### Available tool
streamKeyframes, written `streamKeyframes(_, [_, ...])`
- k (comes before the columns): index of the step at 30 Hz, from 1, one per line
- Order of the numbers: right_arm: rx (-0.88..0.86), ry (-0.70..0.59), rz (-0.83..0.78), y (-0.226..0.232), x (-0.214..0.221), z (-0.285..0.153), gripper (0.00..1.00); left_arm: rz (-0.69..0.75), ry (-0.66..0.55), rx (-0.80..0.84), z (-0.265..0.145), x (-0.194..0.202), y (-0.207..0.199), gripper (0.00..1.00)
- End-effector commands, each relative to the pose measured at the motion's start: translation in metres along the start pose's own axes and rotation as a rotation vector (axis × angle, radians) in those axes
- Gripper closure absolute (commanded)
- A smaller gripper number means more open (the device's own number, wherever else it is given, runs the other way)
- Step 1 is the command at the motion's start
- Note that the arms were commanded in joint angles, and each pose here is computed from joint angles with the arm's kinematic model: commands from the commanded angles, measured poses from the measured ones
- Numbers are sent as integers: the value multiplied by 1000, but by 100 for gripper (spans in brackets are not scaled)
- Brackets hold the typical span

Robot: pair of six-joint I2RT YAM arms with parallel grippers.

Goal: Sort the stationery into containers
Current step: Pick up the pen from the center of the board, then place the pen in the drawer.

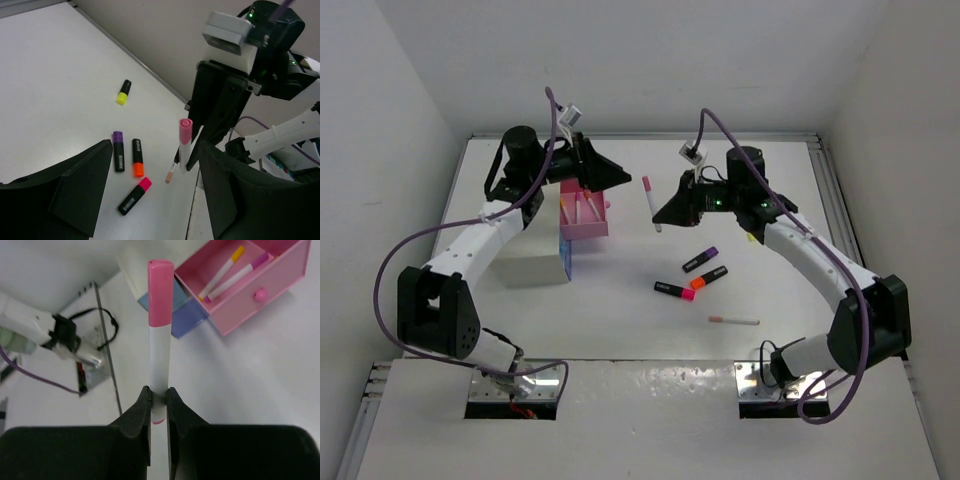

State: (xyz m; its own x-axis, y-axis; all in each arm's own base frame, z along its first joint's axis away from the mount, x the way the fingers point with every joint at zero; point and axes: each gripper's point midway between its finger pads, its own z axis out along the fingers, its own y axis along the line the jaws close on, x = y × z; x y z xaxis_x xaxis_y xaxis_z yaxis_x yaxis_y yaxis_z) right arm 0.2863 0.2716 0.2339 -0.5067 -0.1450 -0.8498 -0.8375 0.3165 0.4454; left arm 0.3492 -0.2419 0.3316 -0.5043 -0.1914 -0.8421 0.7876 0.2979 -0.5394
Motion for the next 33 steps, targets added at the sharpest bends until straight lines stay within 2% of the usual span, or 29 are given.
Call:
streamKeyframes(1, [-81,-168,88,18,-59,4,100,12,-3,105,8,-4,-25,25])
streamKeyframes(5, [-89,-200,160,17,-66,9,100,19,8,129,13,-2,-35,25])
streamKeyframes(13, [-126,-215,162,24,-78,16,100,16,25,124,22,8,-36,25])
streamKeyframes(16, [-138,-215,167,27,-80,20,100,19,27,118,29,8,-36,28])
streamKeyframes(22, [-165,-224,178,34,-83,24,100,16,46,113,34,10,-34,58])
streamKeyframes(23, [-163,-220,184,33,-81,24,100,18,43,102,34,9,-31,73])
streamKeyframes(25, [-155,-211,180,33,-78,23,99,15,48,73,31,9,-25,91])
streamKeyframes(26, [-145,-207,183,30,-76,21,81,28,30,43,29,1,-19,100])
streamKeyframes(29, [-78,-155,243,13,-60,11,53,36,27,-44,16,-9,2,100])
streamKeyframes(31, [-10,-139,245,-4,-51,-3,52,66,76,-180,3,-9,31,100])
streamKeyframes(32, [22,-87,302,-11,-30,-8,51,83,162,-267,-7,10,53,100])
streamKeyframes(33, [60,-83,246,-22,-24,-20,51,126,176,-322,-11,3,60,100])
